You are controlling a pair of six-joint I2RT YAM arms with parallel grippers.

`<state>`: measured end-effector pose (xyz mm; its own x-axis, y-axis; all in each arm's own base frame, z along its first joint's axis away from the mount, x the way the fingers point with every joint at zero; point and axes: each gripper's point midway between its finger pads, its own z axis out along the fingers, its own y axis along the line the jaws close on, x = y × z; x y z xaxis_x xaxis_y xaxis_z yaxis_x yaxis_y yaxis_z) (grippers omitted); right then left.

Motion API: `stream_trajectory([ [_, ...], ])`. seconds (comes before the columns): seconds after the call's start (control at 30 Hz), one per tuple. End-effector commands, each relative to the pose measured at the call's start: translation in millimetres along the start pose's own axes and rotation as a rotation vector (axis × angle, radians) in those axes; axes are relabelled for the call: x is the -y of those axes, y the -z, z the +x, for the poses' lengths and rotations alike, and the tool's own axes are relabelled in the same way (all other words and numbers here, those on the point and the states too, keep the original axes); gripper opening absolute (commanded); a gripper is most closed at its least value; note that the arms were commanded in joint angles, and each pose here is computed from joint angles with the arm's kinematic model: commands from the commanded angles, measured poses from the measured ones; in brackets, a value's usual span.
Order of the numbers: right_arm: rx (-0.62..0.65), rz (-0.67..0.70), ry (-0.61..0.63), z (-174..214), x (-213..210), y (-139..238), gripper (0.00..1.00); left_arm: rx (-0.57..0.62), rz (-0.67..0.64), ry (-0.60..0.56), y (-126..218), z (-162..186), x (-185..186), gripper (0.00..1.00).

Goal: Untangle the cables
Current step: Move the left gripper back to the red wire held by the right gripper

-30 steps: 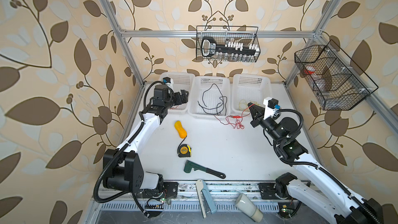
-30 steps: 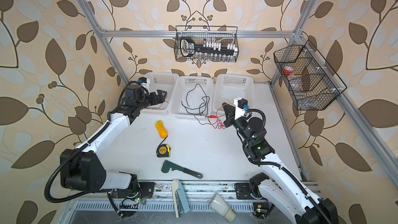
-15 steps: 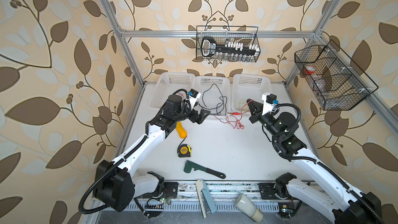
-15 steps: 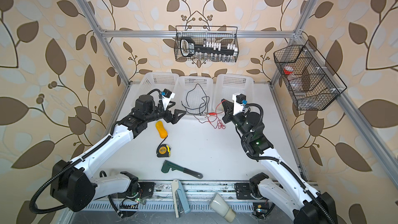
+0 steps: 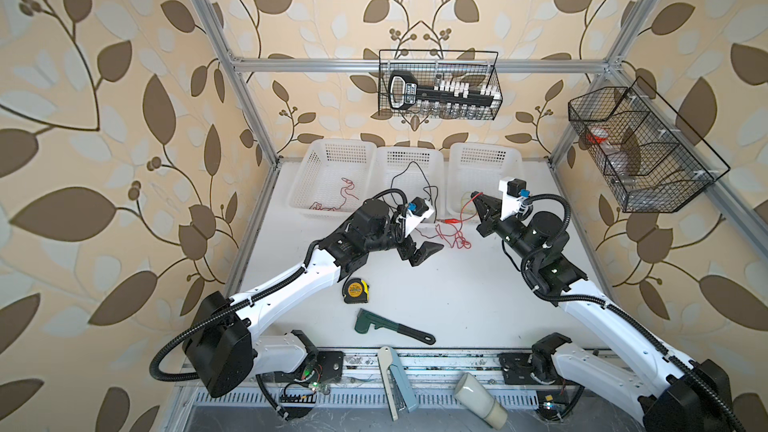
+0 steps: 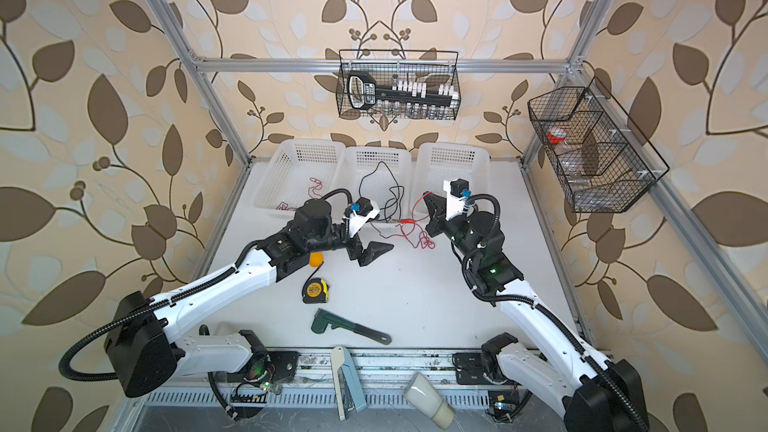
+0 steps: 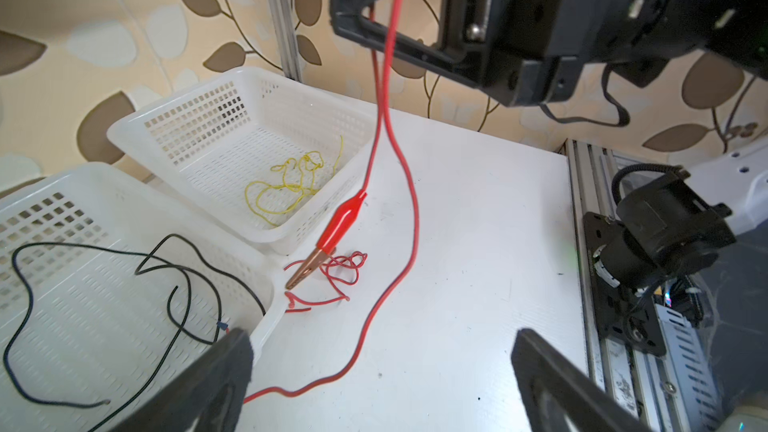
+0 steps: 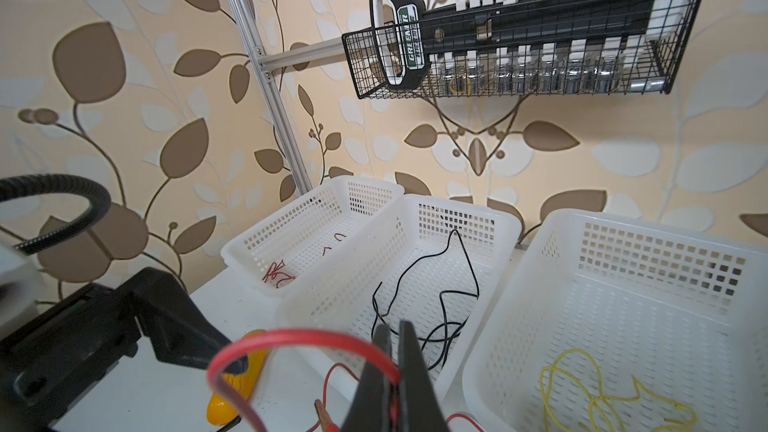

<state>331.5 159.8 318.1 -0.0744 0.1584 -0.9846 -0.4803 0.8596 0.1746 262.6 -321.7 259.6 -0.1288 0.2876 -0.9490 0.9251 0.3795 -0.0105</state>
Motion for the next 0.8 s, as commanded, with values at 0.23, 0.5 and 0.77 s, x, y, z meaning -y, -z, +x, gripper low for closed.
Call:
stream_trajectory([
  [0.23, 0.03, -0.028, -0.009, -20.6, -8.2, 2.9, 0.0, -0.071, -0.074, -0.054, -27.5, 21.7, -17.4, 0.99],
  [0.5, 0.043, -0.025, -0.002, -24.1, -8.6, 10.9, 0.0, -0.123, -0.078, -0.013, -52.6, 38.9, -28.8, 0.86],
  [0.77, -0.002, 0.028, 0.004, -4.6, 4.1, 10.8, 0.0, -0.098, -0.154, -0.035, -49.0, 32.3, -40.9, 0.4],
])
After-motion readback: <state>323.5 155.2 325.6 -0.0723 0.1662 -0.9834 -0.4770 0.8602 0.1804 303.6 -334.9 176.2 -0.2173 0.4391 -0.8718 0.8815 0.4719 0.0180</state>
